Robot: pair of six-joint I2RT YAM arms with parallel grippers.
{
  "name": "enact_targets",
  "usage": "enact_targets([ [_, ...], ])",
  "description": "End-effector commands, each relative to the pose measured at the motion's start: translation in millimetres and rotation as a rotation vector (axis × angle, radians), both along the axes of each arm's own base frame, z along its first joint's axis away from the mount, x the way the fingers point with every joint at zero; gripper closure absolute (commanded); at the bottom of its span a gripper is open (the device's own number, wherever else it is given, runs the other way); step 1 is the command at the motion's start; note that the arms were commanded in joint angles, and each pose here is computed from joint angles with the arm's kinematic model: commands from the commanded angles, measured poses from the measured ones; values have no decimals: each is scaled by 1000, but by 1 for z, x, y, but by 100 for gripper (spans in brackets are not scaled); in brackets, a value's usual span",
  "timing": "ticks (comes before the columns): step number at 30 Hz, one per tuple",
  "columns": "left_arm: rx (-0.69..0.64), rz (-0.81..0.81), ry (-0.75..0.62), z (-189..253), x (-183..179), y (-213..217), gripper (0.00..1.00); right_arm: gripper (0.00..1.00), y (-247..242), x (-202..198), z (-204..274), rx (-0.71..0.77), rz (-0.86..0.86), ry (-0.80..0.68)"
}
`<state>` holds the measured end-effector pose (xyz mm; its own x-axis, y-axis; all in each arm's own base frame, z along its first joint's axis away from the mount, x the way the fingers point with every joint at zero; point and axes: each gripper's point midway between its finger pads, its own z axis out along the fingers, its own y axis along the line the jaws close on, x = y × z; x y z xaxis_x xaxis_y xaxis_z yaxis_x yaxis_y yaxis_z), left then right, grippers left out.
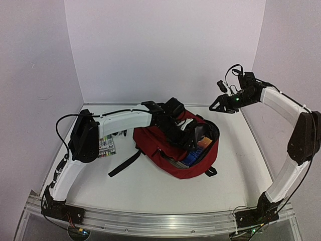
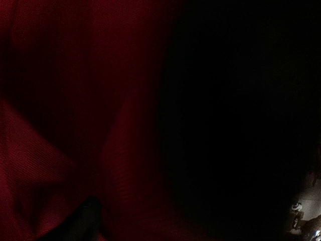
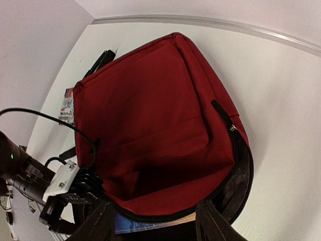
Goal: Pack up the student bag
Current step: Adjust the student bag at the center of the board.
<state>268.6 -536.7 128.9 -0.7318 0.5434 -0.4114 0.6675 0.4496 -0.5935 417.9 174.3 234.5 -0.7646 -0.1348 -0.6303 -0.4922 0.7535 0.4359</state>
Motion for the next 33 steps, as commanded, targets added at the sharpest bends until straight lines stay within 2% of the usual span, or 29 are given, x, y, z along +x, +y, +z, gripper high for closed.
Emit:
enact_targets([
  [1,-77,-53,-5,39,-17,3,18,47,1,-8,-18,-45,85,19],
  [5,-152,-42,-54,78,-21,8,12,43,6,-10,-13,-58,135,-2],
  [8,-170,20,-79,93,-15,19,11,44,18,-20,-14,-81,193,-9],
  [11,-173,99,-51,90,-4,34,12,51,28,-40,-35,-120,252,33],
  [16,-143,210,-43,77,8,56,18,69,31,-78,-101,-248,366,146],
  [19,-102,283,-31,63,14,70,21,76,25,-75,-132,-305,364,205],
  [23,-111,420,-8,56,28,95,22,84,21,-64,-170,-359,348,260],
  [26,-65,475,-35,51,34,110,20,83,28,-48,-178,-346,314,249],
  [29,7,518,-49,40,36,123,14,78,47,-29,-167,-308,291,198],
  [33,76,567,-69,29,39,138,12,68,60,-11,-143,-300,281,119],
])
